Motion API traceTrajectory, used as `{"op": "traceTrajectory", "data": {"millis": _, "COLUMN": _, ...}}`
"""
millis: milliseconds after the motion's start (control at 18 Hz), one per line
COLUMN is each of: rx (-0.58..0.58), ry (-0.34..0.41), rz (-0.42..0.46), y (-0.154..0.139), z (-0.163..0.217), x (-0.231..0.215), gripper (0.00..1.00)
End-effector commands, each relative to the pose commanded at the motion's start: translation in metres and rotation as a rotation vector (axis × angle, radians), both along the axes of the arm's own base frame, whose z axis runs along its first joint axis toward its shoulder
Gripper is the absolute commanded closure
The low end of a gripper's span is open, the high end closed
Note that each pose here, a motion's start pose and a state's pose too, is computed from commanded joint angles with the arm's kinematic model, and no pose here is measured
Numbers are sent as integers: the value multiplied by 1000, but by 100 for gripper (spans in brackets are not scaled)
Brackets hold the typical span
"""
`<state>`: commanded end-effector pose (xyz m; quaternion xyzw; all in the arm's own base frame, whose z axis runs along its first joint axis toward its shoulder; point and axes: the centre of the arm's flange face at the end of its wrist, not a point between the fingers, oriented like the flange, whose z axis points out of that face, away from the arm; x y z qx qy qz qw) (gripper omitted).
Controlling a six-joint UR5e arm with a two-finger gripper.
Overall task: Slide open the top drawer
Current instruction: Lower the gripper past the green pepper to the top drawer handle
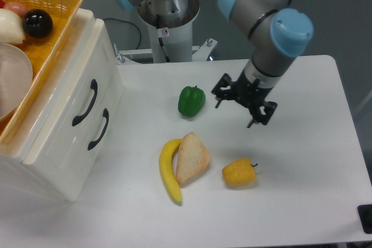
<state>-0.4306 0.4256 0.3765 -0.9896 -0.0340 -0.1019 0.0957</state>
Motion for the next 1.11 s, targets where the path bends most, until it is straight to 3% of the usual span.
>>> {"op": "traceTrajectory", "data": {"millis": 389, "rx": -83, "ry": -86, "rz": 49, "y": 53, "z": -12, "x": 66, "gripper": 0}}
{"op": "traceTrajectory", "data": {"millis": 889, "rx": -124, "ry": -216, "rz": 13, "y": 64, "z": -3, "x": 127, "gripper": 0}}
{"op": "traceTrajectory", "data": {"millis": 1111, "rx": -88, "ry": -263, "rz": 19, "y": 74, "z": -3, "x": 140, "gripper": 0}}
